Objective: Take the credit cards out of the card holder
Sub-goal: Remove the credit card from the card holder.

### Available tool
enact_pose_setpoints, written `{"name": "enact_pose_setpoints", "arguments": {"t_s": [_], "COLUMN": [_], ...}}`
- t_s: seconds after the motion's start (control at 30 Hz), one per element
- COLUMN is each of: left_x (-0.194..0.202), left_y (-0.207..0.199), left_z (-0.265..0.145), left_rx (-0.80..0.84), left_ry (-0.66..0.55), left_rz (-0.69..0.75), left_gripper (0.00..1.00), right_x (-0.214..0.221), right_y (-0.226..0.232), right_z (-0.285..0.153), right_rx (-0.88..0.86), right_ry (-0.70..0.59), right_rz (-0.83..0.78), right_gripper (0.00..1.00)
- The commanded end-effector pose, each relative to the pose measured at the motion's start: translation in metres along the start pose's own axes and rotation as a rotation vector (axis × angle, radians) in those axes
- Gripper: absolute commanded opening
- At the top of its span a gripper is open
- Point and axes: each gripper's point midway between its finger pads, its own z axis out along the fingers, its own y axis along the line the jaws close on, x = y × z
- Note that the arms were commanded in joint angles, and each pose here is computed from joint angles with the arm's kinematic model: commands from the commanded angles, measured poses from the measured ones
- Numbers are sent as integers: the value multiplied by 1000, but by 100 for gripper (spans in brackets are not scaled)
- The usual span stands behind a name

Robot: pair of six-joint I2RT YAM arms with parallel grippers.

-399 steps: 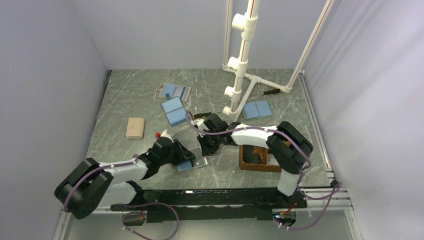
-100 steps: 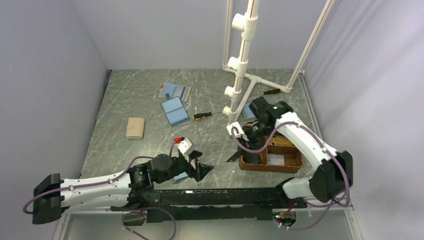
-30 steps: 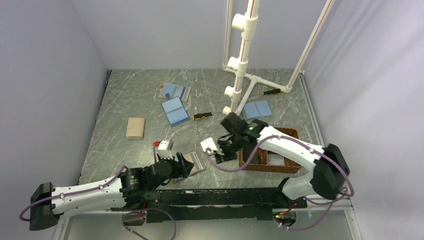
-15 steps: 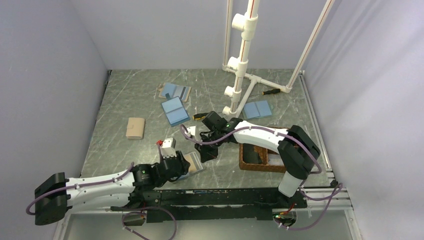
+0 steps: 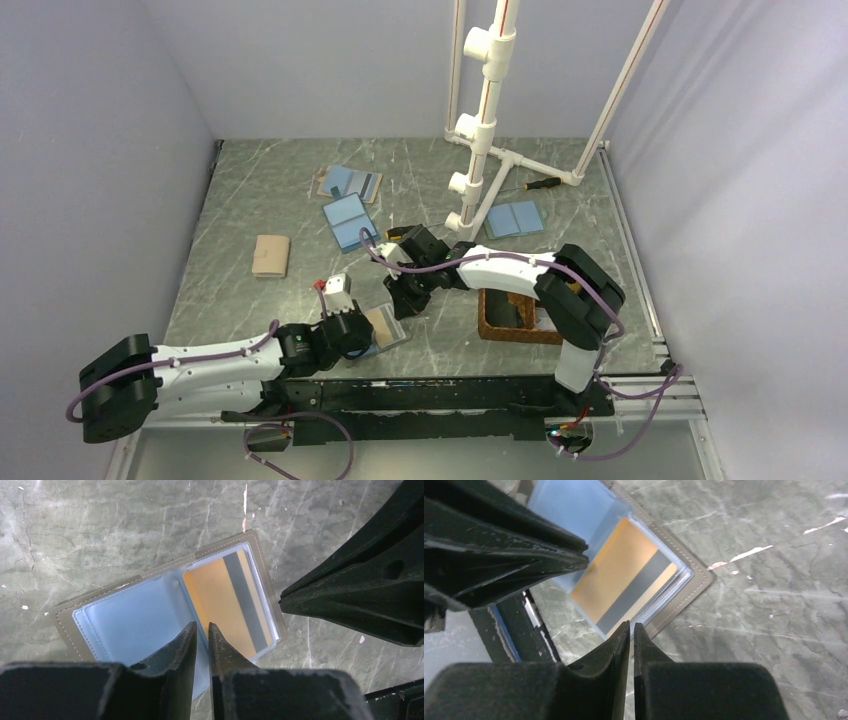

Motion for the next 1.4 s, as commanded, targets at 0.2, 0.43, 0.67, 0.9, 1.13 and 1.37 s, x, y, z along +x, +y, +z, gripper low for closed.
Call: {"name": "enact_pose_setpoints", "arguments": {"t_s": [0.2, 0.43, 0.67, 0.9, 1.13, 1.37], "left_x": [-7, -1, 7, 10, 12, 13], "left_y": [-1, 6, 15, 15, 13, 11], "left_z": [8, 13, 16, 18, 19, 20], "left_rx": [-17, -51, -81, -79, -70, -50], "left_ry": [-27, 1, 31, 51, 60, 65], "left_rz": [-74, -82, -97, -98, -93, -104], "left_gripper": [18, 18, 7, 5, 4, 4], "right_x": [-3, 2, 5, -2, -12, -12], "right_y": [-21, -19, -18, -10, 9, 21], "right_z": [11, 16, 20, 15, 6, 6], "right_rx": [118, 113, 115, 83, 6, -31], "right_ry": [-18, 7, 22, 10, -16, -9], "right_rz": [82, 74, 69, 58, 26, 9], "right_gripper": [14, 15, 16, 17, 17, 17]}}
